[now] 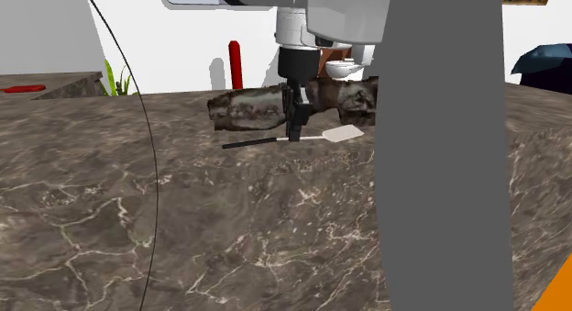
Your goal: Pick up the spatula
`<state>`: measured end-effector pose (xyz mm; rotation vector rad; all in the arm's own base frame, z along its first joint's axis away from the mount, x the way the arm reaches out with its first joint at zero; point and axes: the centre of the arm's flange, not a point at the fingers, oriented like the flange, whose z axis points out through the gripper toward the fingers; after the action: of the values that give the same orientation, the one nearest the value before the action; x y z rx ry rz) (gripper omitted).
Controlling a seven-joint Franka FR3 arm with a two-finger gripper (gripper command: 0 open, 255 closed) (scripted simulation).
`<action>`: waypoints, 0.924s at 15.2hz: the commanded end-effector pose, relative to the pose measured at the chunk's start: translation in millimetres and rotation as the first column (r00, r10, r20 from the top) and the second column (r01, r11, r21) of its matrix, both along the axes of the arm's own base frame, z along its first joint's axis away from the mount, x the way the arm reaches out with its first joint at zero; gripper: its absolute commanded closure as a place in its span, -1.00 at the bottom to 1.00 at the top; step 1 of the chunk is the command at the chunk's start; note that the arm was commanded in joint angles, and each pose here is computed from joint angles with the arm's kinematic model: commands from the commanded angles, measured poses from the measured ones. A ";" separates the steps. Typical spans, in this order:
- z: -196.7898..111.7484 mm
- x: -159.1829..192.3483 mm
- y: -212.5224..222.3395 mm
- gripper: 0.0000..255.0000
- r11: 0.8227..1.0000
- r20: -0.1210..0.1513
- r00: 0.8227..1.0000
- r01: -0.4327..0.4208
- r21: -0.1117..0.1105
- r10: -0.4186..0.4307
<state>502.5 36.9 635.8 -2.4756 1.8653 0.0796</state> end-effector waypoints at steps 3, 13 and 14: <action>-1.0 0.2 -0.2 1.00 1.000 -0.002 1.000 0.000 0.000 0.000; 28.9 0.5 -0.1 1.00 1.000 -0.002 1.000 0.000 0.000 0.000; 34.2 0.5 -0.1 1.00 1.000 -0.002 1.000 0.000 0.000 0.000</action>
<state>504.1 37.6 664.8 -2.4761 1.8662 0.0820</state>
